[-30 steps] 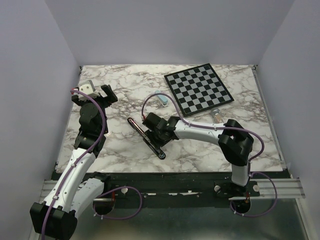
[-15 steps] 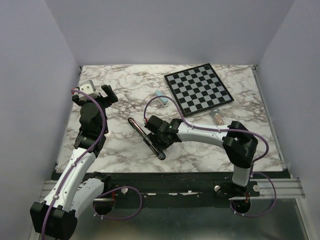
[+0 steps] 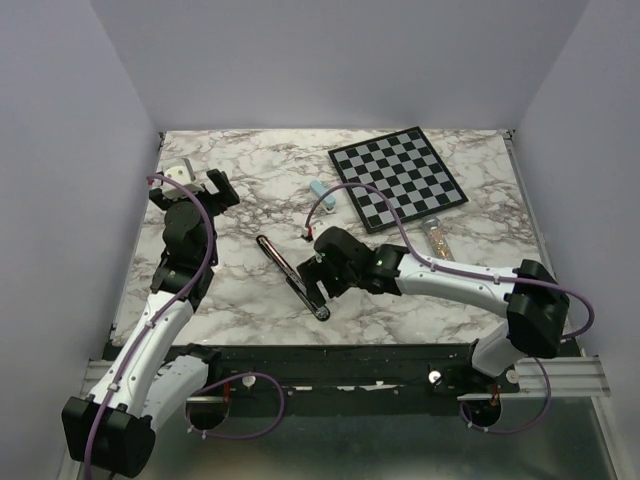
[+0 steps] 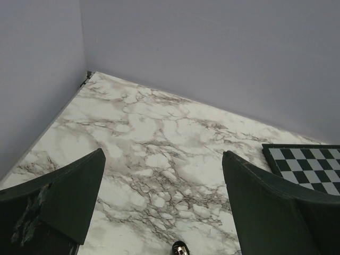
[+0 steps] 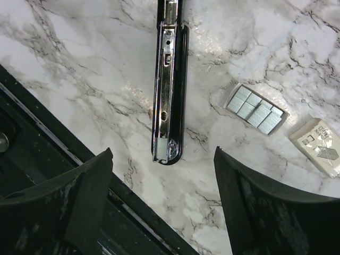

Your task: Load the staples into the stapler

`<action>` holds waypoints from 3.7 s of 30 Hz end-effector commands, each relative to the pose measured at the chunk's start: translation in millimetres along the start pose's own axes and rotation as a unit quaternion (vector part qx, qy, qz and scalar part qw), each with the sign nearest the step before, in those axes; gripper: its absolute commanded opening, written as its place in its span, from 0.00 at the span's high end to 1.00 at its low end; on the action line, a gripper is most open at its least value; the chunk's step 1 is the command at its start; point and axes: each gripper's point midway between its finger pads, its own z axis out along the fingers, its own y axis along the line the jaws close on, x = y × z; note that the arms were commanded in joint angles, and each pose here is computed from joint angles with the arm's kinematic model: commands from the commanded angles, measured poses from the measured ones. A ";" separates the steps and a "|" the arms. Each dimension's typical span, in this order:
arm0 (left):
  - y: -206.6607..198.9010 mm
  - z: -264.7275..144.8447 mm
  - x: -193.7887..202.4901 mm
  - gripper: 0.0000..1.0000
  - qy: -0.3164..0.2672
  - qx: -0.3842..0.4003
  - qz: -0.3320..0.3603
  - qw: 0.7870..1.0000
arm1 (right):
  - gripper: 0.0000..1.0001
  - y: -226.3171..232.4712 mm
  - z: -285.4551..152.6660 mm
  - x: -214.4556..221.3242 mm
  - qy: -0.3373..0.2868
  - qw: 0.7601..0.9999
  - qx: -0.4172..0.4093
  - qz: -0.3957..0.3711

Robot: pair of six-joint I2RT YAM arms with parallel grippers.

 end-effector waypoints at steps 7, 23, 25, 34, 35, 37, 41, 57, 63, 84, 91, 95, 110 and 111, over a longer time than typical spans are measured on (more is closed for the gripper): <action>-29.6 8.7 53.1 0.01 0.135 0.036 -0.045 0.989 | 0.12 14.2 -12.1 -16.8 -0.160 0.984 -0.075 -0.031; -6.9 -31.2 183.3 0.01 0.351 -0.041 -0.084 0.932 | 0.11 13.7 -4.4 0.6 -0.226 0.963 -0.109 -0.097; -8.1 -31.0 190.9 0.01 0.370 -0.047 -0.082 0.924 | 0.10 10.8 -4.3 0.6 -0.231 0.963 -0.102 -0.095; -19.2 -11.7 225.4 0.01 0.427 -0.065 -0.076 0.899 | 0.11 6.6 12.5 14.1 -0.202 0.970 -0.094 -0.098; -18.1 -10.5 235.0 0.01 0.439 -0.072 -0.071 0.893 | 0.11 6.9 14.4 15.6 -0.198 0.971 -0.094 -0.099; -18.0 -7.0 241.1 0.02 0.448 -0.083 -0.070 0.888 | 0.14 6.4 17.3 16.9 -0.192 0.972 -0.092 -0.103; -16.1 -9.9 265.8 0.04 0.486 -0.106 -0.056 0.866 | 0.17 0.0 22.6 18.7 -0.184 0.975 -0.071 -0.105; -20.2 -19.2 303.2 0.22 0.513 -0.120 -0.059 0.848 | 0.39 1.4 52.2 34.6 -0.124 0.982 -0.017 -0.141; -20.9 -25.5 311.0 0.30 0.517 -0.124 -0.061 0.845 | 0.51 -0.6 55.4 36.7 -0.117 0.982 -0.009 -0.146; -51.8 -43.9 264.6 0.92 0.451 -0.109 -0.040 0.885 | 0.90 -2.3 58.6 36.2 -0.115 0.984 0.007 -0.135; -72.4 -70.3 251.5 0.98 0.424 -0.093 -0.047 0.900 | 0.92 -3.9 56.7 32.0 -0.129 0.984 0.012 -0.124; -85.4 -88.9 243.3 0.99 0.409 -0.075 -0.068 0.907 | 0.92 -6.0 56.3 29.5 -0.137 0.983 0.019 -0.118; -108.7 -132.6 238.4 0.93 0.390 -0.053 -0.107 0.913 | 0.92 -5.5 54.2 25.7 -0.155 0.982 0.017 -0.106; -108.6 -132.2 237.2 0.91 0.387 -0.053 -0.109 0.914 | 0.92 -5.9 53.8 26.6 -0.155 0.982 0.016 -0.106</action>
